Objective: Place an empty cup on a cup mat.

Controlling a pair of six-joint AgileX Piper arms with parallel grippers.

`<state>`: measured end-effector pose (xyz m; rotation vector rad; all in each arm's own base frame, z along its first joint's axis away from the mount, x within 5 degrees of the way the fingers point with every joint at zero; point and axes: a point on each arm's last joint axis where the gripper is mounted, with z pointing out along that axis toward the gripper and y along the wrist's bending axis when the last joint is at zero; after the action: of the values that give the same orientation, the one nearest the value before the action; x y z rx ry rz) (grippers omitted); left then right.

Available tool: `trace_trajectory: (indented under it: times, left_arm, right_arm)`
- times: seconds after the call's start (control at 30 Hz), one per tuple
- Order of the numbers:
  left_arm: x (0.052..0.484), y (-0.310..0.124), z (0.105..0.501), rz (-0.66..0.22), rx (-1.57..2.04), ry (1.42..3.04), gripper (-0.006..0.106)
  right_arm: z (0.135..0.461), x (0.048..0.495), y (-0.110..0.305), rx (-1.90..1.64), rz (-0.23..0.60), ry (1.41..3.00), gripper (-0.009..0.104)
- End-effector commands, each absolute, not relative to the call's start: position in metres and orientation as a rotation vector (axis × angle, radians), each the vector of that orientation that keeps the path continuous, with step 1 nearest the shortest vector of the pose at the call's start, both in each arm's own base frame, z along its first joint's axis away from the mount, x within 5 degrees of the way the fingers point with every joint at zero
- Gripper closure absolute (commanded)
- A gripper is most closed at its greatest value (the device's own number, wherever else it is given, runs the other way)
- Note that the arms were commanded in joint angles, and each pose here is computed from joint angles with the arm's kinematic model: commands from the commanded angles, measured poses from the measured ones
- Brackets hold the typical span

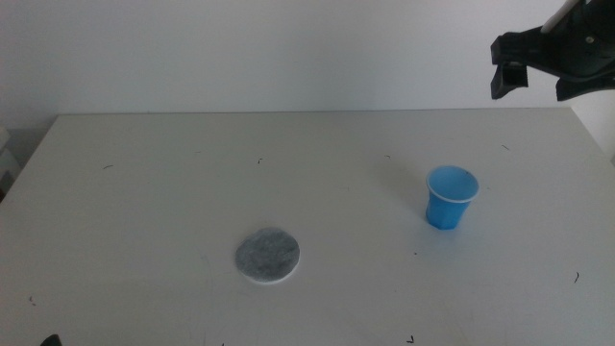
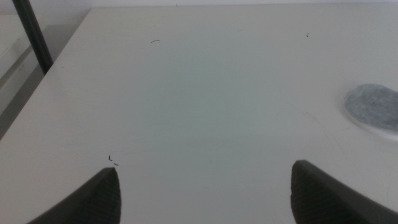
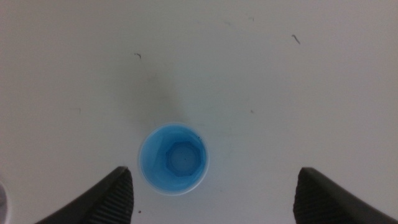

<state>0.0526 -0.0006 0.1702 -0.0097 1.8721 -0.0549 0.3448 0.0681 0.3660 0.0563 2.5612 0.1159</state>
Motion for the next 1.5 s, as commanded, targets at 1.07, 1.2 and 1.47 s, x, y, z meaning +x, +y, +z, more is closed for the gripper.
trace_trajectory:
  times: [1.07,1.2,1.47]
  left_arm:
    - [0.053,-0.001,0.179,-0.065,-0.009,1.788,-0.005]
    - [0.053,-0.001,0.179,-0.065,-0.009,1.788,-0.005]
    - [0.053,-0.001,0.179,-0.065,-0.009,1.788,-0.005]
  right_arm:
    - [0.246,0.412,0.083,0.051,0.049,2.829,0.029]
    - [0.233,0.416,0.084,0.050,0.043,2.849,0.031]
    - [0.217,0.420,0.088,0.038,0.039,2.872,0.055]
